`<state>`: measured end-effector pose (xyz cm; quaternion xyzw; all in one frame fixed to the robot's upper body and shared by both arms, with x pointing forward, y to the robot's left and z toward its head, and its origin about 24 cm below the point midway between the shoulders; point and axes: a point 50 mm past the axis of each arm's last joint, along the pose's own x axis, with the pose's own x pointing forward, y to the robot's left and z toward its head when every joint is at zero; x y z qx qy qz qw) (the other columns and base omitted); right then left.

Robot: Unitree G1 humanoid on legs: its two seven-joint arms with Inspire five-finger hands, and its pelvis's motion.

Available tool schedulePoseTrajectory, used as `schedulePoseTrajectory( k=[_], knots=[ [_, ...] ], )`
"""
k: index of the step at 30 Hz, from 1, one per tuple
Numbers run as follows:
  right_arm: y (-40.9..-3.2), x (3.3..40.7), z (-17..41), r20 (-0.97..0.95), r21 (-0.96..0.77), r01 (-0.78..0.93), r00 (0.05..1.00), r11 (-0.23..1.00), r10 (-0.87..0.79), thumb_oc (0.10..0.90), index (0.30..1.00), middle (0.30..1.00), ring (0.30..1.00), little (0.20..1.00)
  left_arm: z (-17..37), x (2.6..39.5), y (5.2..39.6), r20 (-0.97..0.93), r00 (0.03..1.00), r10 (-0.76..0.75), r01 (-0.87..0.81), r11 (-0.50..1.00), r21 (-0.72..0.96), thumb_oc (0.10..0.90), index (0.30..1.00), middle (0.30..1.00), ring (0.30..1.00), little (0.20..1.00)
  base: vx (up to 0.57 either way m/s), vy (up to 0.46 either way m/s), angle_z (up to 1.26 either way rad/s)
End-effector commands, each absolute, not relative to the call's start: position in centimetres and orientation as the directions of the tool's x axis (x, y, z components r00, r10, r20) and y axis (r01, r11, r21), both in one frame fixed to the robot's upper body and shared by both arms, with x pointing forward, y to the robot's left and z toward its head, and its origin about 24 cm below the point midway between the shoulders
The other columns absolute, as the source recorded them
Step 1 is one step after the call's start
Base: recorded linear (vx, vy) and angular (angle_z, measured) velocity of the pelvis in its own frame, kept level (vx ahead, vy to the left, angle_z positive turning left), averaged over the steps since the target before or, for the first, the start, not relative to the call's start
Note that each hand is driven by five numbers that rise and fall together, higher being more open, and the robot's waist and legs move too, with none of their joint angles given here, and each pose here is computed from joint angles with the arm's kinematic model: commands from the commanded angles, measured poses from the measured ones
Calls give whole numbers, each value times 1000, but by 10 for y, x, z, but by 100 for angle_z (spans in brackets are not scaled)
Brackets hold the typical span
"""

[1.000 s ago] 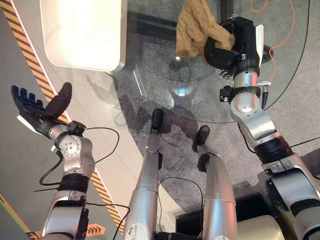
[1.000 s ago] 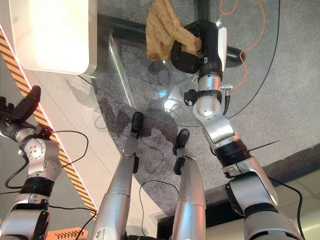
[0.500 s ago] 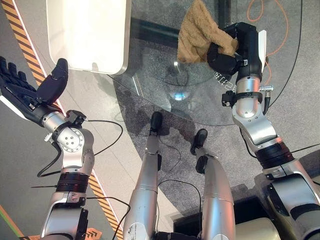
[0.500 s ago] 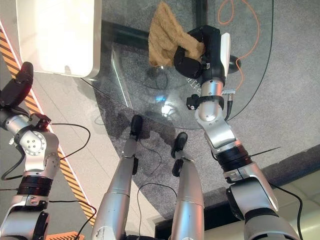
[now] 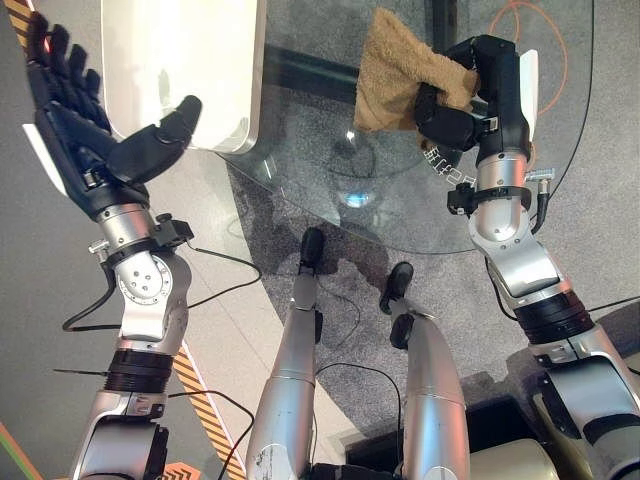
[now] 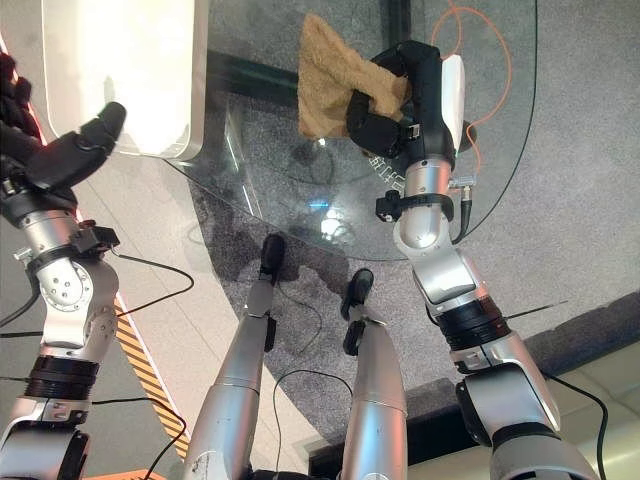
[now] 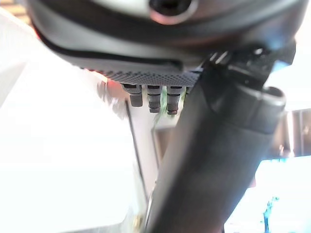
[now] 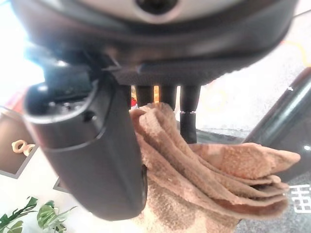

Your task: Wipe the table with a cloth and put it in the basket.

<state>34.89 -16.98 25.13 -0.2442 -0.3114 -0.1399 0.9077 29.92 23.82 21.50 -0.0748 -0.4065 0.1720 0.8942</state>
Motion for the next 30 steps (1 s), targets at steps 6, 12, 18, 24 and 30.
schedulePoseTrajectory(
  k=[6, 12, 18, 24, 30],
  knots=[
    [-162, 290, 353, 935, -164, 462, 353, 872, -12, 100, 300, 300, 300, 200, 259, 285, 219, 849, 515, 119, -11, 991, -132, 800, 900, 900, 900, 900, 0, 0, 0],
    [-161, 282, 367, 958, -137, 495, 287, 858, -12, 100, 300, 300, 300, 200, 262, 296, 205, 828, 559, 46, 106, 986, -127, 800, 900, 900, 900, 900, 1, -5, 0],
    [-157, 272, 378, 972, -114, 494, 236, 862, -6, 100, 300, 300, 300, 200, 255, 303, 188, 801, 598, -11, 169, 979, -112, 800, 900, 900, 900, 900, 7, -21, 0],
    [-152, 266, 383, 977, -107, 471, 215, 875, 4, 100, 300, 300, 300, 200, 254, 305, 178, 802, 596, -40, 206, 973, -105, 800, 900, 900, 900, 900, 0, 0, 0],
    [-141, 264, 386, 977, -117, 425, 213, 898, 26, 100, 300, 300, 300, 200, 260, 311, 164, 799, 598, -61, 248, 962, -111, 800, 900, 900, 900, 900, 0, 0, 0]
  ],
)
